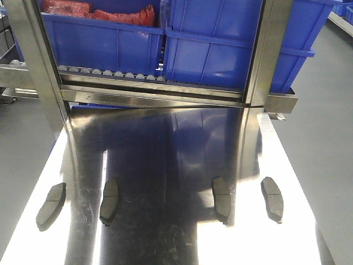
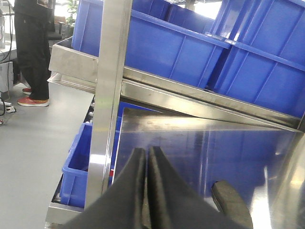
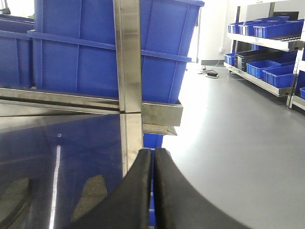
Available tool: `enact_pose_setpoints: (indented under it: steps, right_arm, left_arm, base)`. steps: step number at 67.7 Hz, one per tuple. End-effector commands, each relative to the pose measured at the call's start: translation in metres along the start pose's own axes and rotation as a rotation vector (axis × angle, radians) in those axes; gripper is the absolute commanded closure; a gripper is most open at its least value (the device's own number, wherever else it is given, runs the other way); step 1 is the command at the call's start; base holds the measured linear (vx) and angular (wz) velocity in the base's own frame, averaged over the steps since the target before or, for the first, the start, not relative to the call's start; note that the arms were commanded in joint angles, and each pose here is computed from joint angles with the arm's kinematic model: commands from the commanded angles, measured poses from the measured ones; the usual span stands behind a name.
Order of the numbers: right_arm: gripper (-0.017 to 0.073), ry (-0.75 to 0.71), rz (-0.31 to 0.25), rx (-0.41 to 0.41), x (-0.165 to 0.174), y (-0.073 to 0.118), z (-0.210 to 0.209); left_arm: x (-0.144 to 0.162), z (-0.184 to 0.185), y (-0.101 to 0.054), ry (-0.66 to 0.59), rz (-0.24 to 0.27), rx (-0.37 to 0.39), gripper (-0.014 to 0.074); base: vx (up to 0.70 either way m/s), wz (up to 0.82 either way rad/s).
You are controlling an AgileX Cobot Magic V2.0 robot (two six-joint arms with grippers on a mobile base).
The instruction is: Move and align brake pads A on conveyor
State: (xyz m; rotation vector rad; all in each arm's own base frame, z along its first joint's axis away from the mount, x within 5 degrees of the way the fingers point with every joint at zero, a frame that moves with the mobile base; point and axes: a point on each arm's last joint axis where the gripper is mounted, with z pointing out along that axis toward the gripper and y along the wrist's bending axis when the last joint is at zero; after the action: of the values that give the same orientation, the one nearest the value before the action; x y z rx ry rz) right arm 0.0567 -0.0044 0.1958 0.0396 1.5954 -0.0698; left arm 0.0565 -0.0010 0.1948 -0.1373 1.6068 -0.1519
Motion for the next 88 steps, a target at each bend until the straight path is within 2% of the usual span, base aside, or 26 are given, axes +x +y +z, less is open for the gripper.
enact_pose_setpoints:
  steps: [1,88]
  right_arm:
    - [0.0566,-0.077,-0.005,-0.008,-0.0035,0.0008,-0.0006]
    - [0.0566,-0.077,-0.005,-0.008,-0.0035,0.0008,-0.0006]
  left_arm:
    - [-0.001,-0.0003,0.0,-0.063,-0.011,0.012,0.06]
    - [-0.0015,-0.0004,-0.0001,-0.069,-0.011,0.012,0.06]
  base:
    - [0.0,0.0]
    - [0.0,0.0]
